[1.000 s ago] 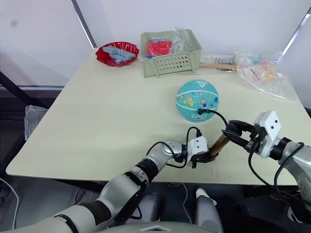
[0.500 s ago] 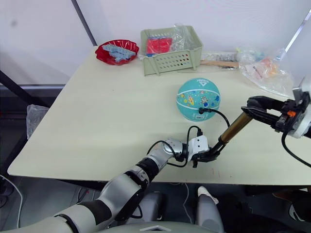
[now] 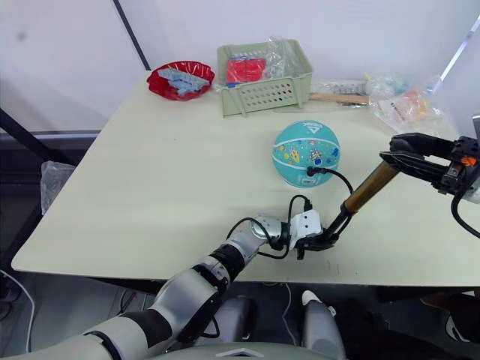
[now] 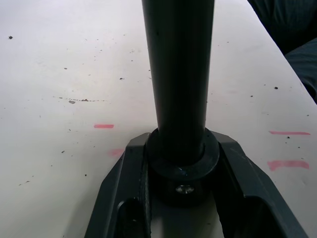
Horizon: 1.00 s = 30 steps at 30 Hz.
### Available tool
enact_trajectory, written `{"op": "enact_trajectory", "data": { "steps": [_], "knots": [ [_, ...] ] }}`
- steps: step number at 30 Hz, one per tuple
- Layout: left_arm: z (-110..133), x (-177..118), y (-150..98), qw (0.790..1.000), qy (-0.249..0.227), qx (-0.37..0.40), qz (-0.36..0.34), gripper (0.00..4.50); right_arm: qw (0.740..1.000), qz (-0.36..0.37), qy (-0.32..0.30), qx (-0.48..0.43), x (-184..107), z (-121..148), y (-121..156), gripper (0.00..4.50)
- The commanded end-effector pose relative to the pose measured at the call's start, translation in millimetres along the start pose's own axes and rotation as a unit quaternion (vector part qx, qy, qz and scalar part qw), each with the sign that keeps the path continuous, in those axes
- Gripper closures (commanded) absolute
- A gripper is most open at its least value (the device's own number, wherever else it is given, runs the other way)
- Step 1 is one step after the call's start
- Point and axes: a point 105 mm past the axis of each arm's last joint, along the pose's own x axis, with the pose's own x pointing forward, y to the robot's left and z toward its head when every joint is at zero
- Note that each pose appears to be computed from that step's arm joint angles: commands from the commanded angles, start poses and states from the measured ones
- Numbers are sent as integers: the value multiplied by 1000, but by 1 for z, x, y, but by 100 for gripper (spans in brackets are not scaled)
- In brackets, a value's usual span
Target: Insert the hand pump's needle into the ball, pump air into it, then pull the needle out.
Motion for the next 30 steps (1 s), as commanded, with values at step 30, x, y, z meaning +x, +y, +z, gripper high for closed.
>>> {"op": "enact_trajectory", "data": {
  "steps": [30],
  "knots": [
    [-67,-14,-21,991,115,-63,-9,331,999,-11,43,9,43,-109,19,287]
  ]
}}
